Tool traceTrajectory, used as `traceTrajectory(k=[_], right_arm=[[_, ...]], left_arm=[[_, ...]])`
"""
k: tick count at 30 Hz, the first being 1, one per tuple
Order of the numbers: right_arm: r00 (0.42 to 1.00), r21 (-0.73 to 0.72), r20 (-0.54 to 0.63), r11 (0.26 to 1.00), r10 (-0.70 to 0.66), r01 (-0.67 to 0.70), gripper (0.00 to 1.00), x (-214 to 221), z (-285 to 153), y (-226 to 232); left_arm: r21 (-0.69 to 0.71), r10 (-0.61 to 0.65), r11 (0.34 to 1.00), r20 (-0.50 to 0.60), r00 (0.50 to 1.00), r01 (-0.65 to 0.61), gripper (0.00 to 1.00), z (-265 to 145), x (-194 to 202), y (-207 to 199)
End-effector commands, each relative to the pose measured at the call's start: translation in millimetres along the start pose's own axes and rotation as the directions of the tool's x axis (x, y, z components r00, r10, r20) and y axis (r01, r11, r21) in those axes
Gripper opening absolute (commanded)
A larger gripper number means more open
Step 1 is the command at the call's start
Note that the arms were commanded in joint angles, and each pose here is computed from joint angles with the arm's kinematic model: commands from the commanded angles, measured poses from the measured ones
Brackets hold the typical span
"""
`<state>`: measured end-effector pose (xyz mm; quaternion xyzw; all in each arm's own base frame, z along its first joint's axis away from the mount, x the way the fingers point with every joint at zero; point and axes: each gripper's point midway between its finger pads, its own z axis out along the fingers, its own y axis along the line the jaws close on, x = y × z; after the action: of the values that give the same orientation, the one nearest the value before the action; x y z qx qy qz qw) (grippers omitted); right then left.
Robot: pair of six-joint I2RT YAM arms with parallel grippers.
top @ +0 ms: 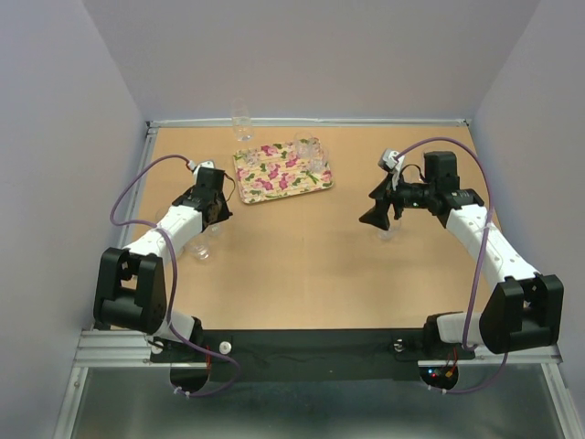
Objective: Place the glasses into the tray
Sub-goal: Grab a glass with a robot arm
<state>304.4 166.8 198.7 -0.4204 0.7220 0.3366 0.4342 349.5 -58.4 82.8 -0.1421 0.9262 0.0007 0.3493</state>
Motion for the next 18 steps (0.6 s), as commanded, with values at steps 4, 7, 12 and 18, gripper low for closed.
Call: traceTrajectory(k=[4,7,12,18], right_arm=[[0.999,0.019,0.019,0.999,-0.037,0.036,0.91,-3.6,-1.6,-3.9],[0.999,0.021,0.018,0.999,-0.037,0.036,0.91,-3.2,-1.8,-3.9],[0.999,0.021,0.018,0.999,-0.037,0.036,0.91,-3.2,-1.7,-3.9],[0.999,0.023,0.017,0.999,-0.036,0.036,0.91,-3.0,-2.1,-4.5]], left_arm=[[-0.008,0.007,1.000,0.034,0.999,-0.006,0.13,-0.8,-14.1,-0.9],[-0.006,0.014,1.000,0.039,0.999,-0.014,0.05,-2.5,-15.3,-0.6],[0.019,0.032,0.999,0.065,0.997,-0.034,0.00,-9.4,-22.9,-3.9],[0.045,0.060,0.997,0.099,0.993,-0.065,0.00,-17.4,-32.2,-7.2]])
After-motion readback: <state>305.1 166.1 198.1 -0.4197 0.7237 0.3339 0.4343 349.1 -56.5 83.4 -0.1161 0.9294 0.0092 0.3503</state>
